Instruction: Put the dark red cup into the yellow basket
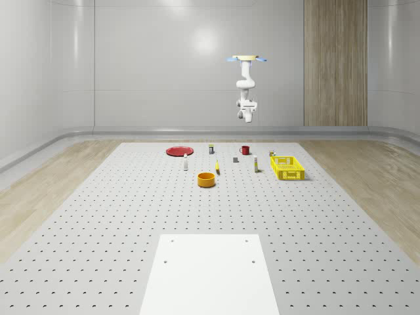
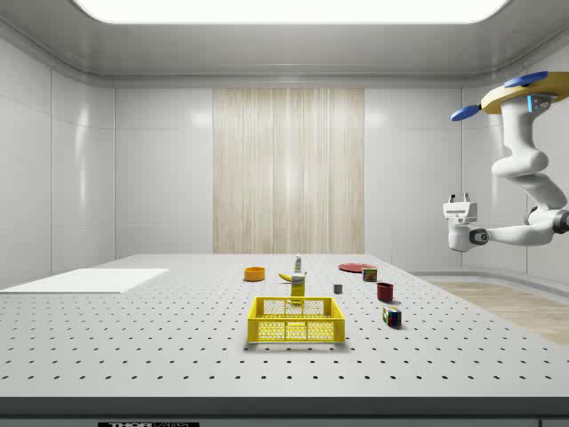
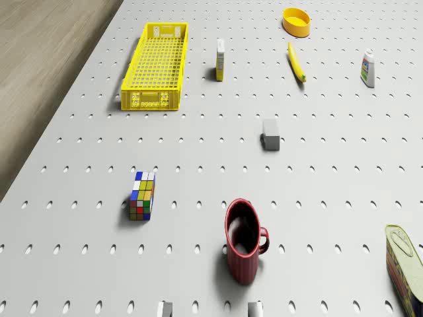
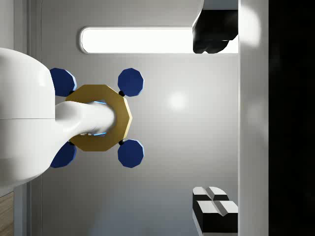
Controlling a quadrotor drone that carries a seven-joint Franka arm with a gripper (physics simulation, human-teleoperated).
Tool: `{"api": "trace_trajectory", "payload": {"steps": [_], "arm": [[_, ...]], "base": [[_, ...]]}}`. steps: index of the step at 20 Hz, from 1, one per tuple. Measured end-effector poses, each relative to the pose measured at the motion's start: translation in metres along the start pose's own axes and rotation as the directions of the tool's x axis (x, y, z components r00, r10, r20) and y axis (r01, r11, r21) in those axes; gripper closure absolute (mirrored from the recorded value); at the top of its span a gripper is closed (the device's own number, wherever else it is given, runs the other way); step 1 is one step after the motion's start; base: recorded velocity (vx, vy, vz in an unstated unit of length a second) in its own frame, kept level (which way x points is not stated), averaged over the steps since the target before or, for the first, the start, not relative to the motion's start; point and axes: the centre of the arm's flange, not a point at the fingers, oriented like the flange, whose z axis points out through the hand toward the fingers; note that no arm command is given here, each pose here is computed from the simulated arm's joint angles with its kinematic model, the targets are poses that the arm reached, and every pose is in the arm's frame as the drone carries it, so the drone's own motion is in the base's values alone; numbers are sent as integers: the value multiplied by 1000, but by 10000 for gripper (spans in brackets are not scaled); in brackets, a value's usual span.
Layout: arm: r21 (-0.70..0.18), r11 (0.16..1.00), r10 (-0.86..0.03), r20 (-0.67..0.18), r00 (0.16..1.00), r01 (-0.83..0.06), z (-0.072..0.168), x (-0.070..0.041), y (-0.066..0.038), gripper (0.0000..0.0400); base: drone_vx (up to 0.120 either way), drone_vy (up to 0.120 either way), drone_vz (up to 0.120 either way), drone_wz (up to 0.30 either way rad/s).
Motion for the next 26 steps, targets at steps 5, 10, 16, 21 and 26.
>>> {"api": "trace_trajectory", "payload": {"steps": [5, 10, 16, 21, 26], "arm": [[3, 1000, 0, -3, 1000, 0, -37, -3, 3, 0], [6, 1000, 0, -6, 1000, 0, -66, -1, 1, 0], [9, 1000, 0, -9, 1000, 0, -85, 0, 0, 0], [12, 1000, 0, -12, 1000, 0, -91, 0, 0, 0], [14, 1000, 0, -15, 1000, 0, -93, 0, 0, 0]], "base": [[80, -112, 0, 0], [80, -88, 0, 0], [120, 0, 0, 0], [120, 0, 0, 0], [120, 0, 0, 0]]}}
